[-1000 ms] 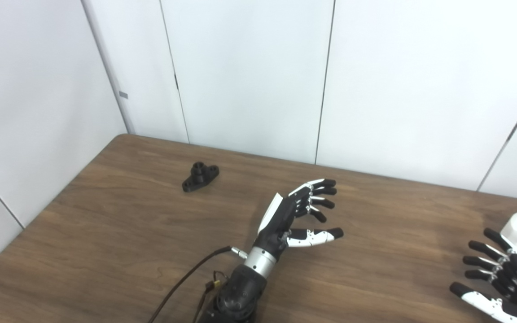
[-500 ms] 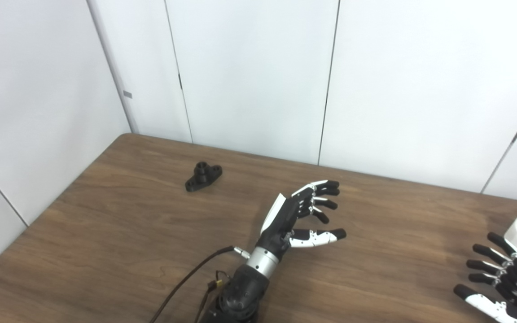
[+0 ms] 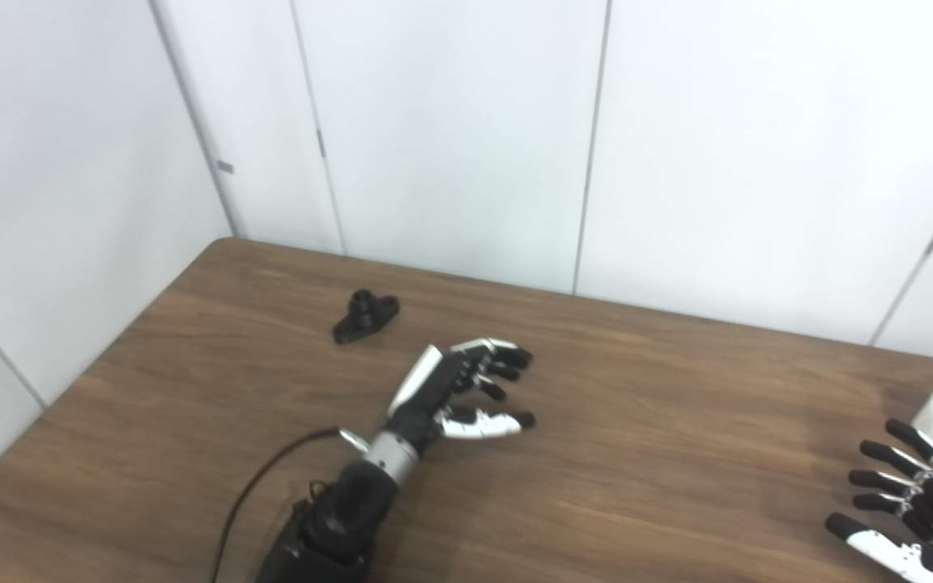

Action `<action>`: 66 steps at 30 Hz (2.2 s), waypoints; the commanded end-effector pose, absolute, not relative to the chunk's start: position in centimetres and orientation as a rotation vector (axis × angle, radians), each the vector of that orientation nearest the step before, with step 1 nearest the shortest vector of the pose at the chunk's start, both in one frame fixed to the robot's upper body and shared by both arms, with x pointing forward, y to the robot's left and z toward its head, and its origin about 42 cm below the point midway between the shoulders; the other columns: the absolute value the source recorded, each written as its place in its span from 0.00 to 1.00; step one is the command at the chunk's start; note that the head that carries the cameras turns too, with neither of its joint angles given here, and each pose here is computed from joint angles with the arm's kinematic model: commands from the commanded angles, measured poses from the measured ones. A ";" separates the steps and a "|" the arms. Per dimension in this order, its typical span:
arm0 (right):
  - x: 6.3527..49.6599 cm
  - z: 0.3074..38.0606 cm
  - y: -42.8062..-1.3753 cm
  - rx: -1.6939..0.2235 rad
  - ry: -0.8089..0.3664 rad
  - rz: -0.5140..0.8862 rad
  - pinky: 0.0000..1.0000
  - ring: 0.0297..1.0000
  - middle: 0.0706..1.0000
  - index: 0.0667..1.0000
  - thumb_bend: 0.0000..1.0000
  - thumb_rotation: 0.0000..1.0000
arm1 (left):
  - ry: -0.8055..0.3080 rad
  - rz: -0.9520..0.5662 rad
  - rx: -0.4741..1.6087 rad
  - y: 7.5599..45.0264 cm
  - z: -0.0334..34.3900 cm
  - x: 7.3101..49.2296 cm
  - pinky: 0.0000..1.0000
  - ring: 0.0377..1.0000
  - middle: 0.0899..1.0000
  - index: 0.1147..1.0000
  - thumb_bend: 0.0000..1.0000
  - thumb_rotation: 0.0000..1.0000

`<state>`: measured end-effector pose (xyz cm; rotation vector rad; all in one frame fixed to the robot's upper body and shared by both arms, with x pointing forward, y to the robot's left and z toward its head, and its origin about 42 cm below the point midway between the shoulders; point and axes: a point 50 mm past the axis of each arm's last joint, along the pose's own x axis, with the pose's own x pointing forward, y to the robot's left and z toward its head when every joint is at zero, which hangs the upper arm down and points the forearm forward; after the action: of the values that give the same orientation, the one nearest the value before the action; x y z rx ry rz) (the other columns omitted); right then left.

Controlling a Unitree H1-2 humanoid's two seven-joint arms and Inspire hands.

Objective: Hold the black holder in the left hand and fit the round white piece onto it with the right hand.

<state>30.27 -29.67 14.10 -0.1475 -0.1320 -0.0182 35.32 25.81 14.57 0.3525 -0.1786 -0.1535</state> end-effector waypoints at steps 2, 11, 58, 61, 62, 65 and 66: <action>30.9 15.8 -30.1 -0.168 -0.207 -0.022 0.57 0.64 0.73 0.82 0.78 0.11 | -0.277 -0.143 0.405 26.4 18.1 36.7 0.61 0.68 0.72 0.66 0.69 0.00; 30.8 15.8 -30.1 -0.176 -0.205 -0.018 0.58 0.64 0.74 0.82 0.76 0.11 | -0.324 -0.034 0.561 30.0 21.2 38.1 0.57 0.76 0.79 0.71 0.74 0.00; 30.5 16.1 -30.7 -0.179 -0.206 -0.024 0.62 0.66 0.73 0.81 0.77 0.13 | -0.042 0.463 1.050 39.2 24.7 42.6 1.00 1.00 1.00 0.92 0.98 0.29; 30.4 16.2 -30.7 -0.176 -0.202 -0.028 0.61 0.66 0.74 0.81 0.77 0.12 | -0.019 0.465 1.076 39.4 24.3 42.7 1.00 1.00 1.00 0.91 0.99 0.30; 30.3 16.2 -30.7 -0.176 -0.203 -0.028 0.61 0.66 0.73 0.81 0.77 0.13 | -0.012 0.467 1.084 39.5 24.1 42.7 1.00 1.00 1.00 0.90 1.00 0.31; 30.2 16.3 -30.7 -0.179 -0.208 -0.028 0.62 0.66 0.73 0.81 0.77 0.14 | 0.009 0.471 1.134 39.6 23.6 42.8 1.00 1.00 1.00 0.88 1.00 0.33; 30.2 16.3 -30.7 -0.178 -0.210 -0.028 0.62 0.66 0.74 0.81 0.77 0.15 | 0.019 0.471 1.147 39.7 23.4 42.8 1.00 1.00 1.00 0.87 1.00 0.34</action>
<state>29.93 -30.44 14.51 -0.1686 -0.1358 -0.0249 41.92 38.47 20.12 1.0883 0.0939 0.3914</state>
